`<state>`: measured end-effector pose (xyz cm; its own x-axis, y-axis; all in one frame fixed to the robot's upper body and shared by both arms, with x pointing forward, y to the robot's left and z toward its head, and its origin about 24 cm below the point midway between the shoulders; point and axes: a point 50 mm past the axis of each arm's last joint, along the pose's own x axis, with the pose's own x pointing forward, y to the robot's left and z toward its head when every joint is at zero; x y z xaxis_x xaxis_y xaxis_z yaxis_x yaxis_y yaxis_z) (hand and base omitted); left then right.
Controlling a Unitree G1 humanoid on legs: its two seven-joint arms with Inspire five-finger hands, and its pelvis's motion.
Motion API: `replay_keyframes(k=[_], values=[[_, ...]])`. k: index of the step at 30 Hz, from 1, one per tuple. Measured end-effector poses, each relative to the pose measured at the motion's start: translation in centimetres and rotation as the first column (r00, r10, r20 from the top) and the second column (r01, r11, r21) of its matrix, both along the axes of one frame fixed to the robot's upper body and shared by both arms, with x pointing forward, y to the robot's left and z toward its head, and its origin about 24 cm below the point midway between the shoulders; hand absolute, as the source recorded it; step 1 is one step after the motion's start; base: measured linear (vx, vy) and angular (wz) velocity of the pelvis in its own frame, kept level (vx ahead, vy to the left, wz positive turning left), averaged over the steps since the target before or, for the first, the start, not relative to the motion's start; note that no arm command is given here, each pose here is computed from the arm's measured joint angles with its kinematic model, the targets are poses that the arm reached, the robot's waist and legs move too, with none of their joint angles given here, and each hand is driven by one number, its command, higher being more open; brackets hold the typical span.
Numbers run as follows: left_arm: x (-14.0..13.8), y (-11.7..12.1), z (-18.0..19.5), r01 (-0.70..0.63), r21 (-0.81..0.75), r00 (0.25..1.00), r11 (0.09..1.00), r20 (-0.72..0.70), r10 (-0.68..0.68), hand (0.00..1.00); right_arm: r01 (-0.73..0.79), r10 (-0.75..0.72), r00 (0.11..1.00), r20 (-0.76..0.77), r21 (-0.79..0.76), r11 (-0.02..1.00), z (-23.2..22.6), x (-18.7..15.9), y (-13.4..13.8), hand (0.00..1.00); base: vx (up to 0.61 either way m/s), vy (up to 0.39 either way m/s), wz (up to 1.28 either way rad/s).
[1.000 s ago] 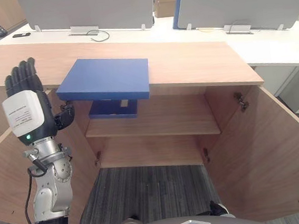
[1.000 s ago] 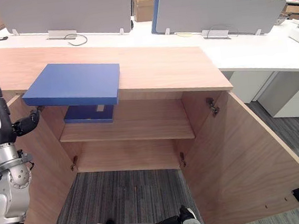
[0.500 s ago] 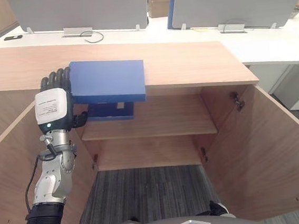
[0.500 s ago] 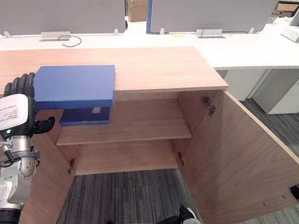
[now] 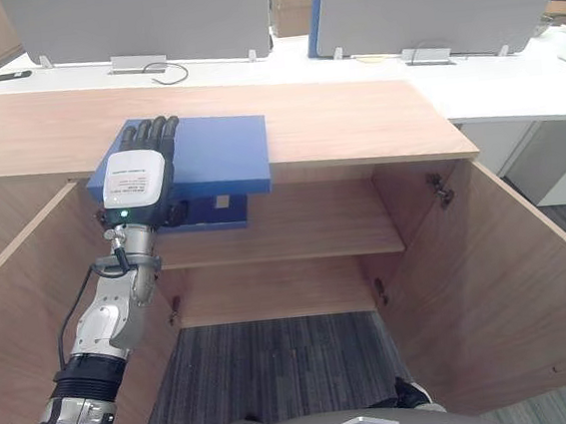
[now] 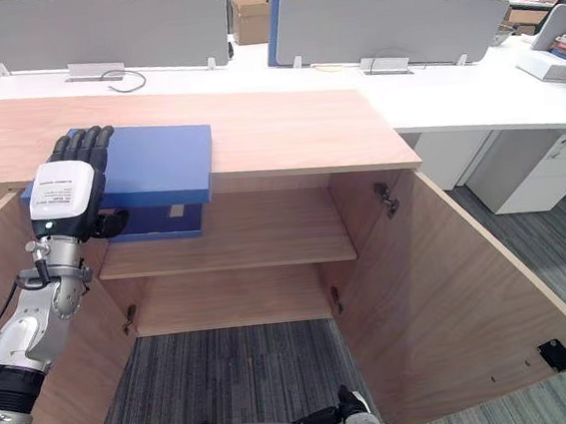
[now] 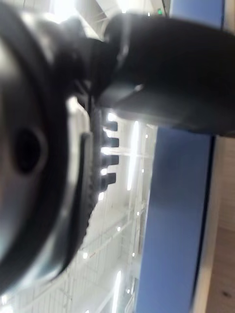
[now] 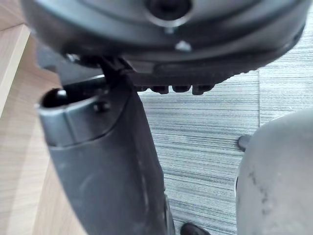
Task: Walk over to the cabinet, pick up the folder, carry it to the office cabinet, place the folder inside the office cabinet, then close the office cabinet door
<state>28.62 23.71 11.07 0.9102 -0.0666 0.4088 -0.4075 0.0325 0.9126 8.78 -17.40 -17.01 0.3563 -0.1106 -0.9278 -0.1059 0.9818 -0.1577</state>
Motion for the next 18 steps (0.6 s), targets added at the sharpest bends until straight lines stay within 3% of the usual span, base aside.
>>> replay_keyframes(k=[7, 18], values=[[0.2, -0.6, -1.1, 0.032, 0.043, 0.998, 0.999, -0.062, -0.029, 0.0, -0.002, 0.002, 1.0, 0.014, 0.0, 1.0, 0.1, 0.4, 0.0, 1.0, -0.01, -0.008, -0.03], [1.7, -0.2, 1.9, 0.013, 0.078, 0.998, 0.997, 0.052, -0.017, 0.0, -0.029, 0.029, 0.999, 0.014, 0.007, 1.0, 0.1, 0.5, 0.0, 1.0, -0.01, -0.004, -0.01]])
